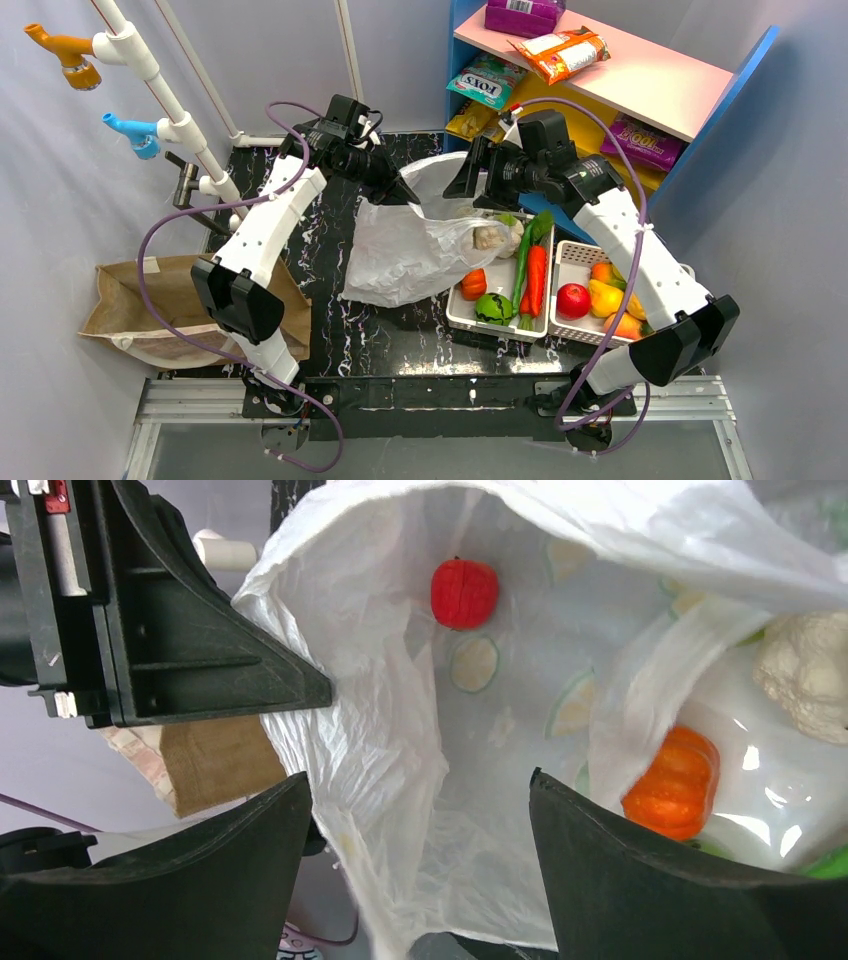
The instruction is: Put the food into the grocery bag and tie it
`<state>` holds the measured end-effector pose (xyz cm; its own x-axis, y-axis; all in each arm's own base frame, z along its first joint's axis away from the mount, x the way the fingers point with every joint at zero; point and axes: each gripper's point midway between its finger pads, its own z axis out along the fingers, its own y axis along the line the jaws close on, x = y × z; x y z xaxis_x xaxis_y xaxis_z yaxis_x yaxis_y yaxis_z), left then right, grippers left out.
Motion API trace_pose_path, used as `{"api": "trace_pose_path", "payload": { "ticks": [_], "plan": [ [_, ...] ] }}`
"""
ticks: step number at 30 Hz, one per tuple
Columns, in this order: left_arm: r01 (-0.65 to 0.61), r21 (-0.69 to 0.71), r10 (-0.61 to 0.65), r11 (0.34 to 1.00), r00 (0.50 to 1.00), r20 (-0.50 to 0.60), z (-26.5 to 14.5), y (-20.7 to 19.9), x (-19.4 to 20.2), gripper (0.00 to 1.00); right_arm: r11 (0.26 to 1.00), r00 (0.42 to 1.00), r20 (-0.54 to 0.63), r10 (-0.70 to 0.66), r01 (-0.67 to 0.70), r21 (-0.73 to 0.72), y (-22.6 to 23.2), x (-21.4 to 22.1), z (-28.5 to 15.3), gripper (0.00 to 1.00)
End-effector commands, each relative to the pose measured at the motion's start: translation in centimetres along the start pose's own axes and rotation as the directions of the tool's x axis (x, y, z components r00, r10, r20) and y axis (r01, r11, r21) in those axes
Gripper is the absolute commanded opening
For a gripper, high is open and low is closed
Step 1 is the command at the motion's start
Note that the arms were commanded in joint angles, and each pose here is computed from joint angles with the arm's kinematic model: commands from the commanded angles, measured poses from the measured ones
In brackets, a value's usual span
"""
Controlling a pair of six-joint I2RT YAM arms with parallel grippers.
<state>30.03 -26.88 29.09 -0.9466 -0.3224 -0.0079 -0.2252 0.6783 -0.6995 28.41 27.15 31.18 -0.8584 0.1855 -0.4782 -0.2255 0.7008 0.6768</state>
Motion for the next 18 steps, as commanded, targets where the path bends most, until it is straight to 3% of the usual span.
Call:
{"api": "trace_pose_path", "payload": {
  "ticks": [1,11,18],
  "plan": [
    [-0.021,0.026,0.021,0.999,1.000,0.000,-1.8,-0.1,1.2,0.00,0.997,0.996,0.035,-0.076,0.076,-0.010,1.0,-0.2,-2.6,0.87],
    [-0.031,-0.022,0.032,0.999,0.999,0.020,-1.9,2.0,1.7,0.00,0.977,0.980,0.100,-0.171,0.156,0.145,-3.1,1.6,-6.0,0.89],
    [-0.060,-0.086,0.062,0.995,0.998,0.016,-2.6,3.5,2.1,0.00,0.956,0.980,0.080,-0.183,0.158,0.248,-7.0,3.9,-6.3,0.90]
  ]
}}
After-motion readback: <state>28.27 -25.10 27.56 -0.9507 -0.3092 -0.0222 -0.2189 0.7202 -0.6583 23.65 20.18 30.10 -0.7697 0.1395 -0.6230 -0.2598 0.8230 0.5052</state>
